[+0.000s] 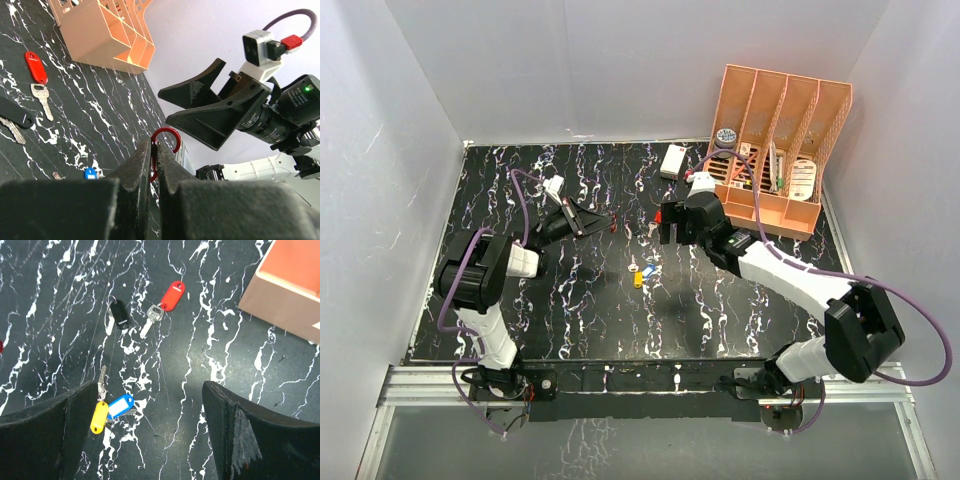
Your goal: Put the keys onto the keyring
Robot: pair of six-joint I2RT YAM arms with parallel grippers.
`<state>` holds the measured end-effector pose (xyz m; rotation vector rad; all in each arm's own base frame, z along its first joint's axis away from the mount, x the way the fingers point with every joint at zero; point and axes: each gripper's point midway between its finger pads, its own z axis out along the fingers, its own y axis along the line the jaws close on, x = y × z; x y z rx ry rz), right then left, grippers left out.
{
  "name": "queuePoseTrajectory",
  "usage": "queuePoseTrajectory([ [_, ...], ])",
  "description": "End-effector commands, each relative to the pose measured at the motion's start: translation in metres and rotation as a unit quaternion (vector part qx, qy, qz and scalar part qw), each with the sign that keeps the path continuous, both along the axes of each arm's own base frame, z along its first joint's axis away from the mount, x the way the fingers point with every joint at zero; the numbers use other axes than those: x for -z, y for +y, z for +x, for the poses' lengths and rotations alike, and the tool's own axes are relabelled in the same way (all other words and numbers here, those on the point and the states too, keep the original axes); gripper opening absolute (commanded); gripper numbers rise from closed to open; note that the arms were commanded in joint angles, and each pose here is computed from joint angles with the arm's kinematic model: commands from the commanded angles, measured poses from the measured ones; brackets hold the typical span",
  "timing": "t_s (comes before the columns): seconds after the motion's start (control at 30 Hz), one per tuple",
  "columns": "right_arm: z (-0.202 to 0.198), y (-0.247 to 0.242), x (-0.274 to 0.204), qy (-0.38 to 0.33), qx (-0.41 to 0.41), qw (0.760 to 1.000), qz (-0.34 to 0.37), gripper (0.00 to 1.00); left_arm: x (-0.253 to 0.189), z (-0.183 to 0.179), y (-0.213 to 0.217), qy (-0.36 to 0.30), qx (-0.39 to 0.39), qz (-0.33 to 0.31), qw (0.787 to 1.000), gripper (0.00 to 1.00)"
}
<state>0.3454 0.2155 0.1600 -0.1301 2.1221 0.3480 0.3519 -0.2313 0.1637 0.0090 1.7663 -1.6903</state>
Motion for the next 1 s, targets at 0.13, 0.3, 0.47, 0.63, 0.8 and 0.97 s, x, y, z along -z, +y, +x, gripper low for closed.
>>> queuePoseTrajectory([
  [0.13, 0.011, 0.014, -0.003, 0.0, -0.008, 1.0, 0.019, 0.81, -0.058, -0.02, 0.005, -0.181, -0.001, -0.027, 0.983, 0.0],
  [0.3, 0.014, 0.01, -0.011, -0.012, 0.006, 1.0, 0.022, 0.81, -0.044, -0.031, -0.003, -0.165, 0.022, -0.02, 0.986, 0.0],
  [0.47, 0.013, 0.007, -0.023, -0.023, 0.011, 0.999, 0.028, 0.82, -0.034, -0.039, -0.021, -0.158, 0.054, -0.019, 0.986, 0.0],
  [0.63, 0.01, -0.001, -0.034, -0.034, 0.024, 0.999, 0.028, 0.83, -0.017, -0.045, -0.036, -0.143, 0.073, -0.015, 0.987, 0.0],
  [0.8, 0.007, -0.009, -0.053, -0.055, 0.034, 0.997, 0.037, 0.84, -0.002, -0.046, -0.042, -0.126, 0.076, -0.01, 0.989, 0.0],
  [0.97, 0.004, -0.015, -0.063, -0.067, 0.042, 0.996, 0.04, 0.84, 0.011, -0.047, -0.047, -0.108, 0.08, -0.006, 0.991, 0.0],
])
